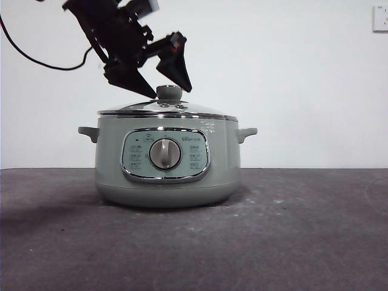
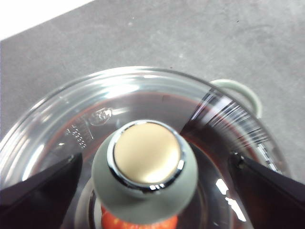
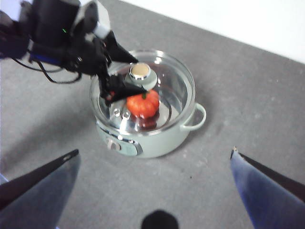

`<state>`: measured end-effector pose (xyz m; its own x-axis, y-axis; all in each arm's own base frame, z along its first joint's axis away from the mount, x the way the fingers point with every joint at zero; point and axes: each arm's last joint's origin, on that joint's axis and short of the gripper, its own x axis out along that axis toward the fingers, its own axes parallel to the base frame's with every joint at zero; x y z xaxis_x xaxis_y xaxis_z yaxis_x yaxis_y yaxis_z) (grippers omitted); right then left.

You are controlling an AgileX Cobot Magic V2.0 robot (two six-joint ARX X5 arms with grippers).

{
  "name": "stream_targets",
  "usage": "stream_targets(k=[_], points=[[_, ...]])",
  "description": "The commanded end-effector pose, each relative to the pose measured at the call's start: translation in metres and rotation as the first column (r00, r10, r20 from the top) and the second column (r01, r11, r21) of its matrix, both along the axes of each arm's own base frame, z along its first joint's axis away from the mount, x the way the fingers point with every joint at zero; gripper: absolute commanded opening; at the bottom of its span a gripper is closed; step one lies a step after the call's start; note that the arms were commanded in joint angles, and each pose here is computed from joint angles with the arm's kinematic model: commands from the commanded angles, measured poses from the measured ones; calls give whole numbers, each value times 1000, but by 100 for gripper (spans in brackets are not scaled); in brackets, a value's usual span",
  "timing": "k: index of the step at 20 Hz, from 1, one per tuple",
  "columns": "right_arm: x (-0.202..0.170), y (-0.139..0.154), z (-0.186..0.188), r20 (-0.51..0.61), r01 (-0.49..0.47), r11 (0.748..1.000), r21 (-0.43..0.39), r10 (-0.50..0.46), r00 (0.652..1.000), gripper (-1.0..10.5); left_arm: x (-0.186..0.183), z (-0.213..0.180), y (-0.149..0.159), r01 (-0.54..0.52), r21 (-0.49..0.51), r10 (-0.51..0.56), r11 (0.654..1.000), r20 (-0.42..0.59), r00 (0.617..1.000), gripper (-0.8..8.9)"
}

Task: Pick up the pumpkin,open the lid,put the pumpkin in the pot,close the lid

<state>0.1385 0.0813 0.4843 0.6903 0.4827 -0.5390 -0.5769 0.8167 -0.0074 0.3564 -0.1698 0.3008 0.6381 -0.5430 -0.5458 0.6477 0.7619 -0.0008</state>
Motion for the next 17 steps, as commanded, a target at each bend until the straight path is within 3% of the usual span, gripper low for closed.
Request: stream_targets(k=[1, 3, 9, 13, 15, 17], points=[[-2, 0, -1, -17, 1, 1000, 1, -1, 1000, 597, -12, 19, 4, 9, -14, -9, 1000, 33, 999, 574], [-3, -1, -2, -35, -1, 1000, -8, 1, 999, 597, -27, 35, 11, 10, -13, -9, 1000, 29, 1000, 574], [-7, 3, -8, -145, -141, 988, 57, 148, 978, 595, -109, 88, 48, 2, 6, -1, 1000, -75, 997, 565], [-5, 5, -15, -225, -159, 986, 45, 165, 960, 593, -168, 111, 76, 0, 21, 3, 1000, -116, 993, 523], [-5, 5, -16, -245, -158, 987, 38, 163, 956, 490, -191, 117, 86, 0, 24, 3, 1000, -122, 992, 248], [-4, 5, -17, -245, -159, 987, 37, 163, 956, 214, -206, 121, 93, 0, 22, 3, 1000, -119, 993, -16]])
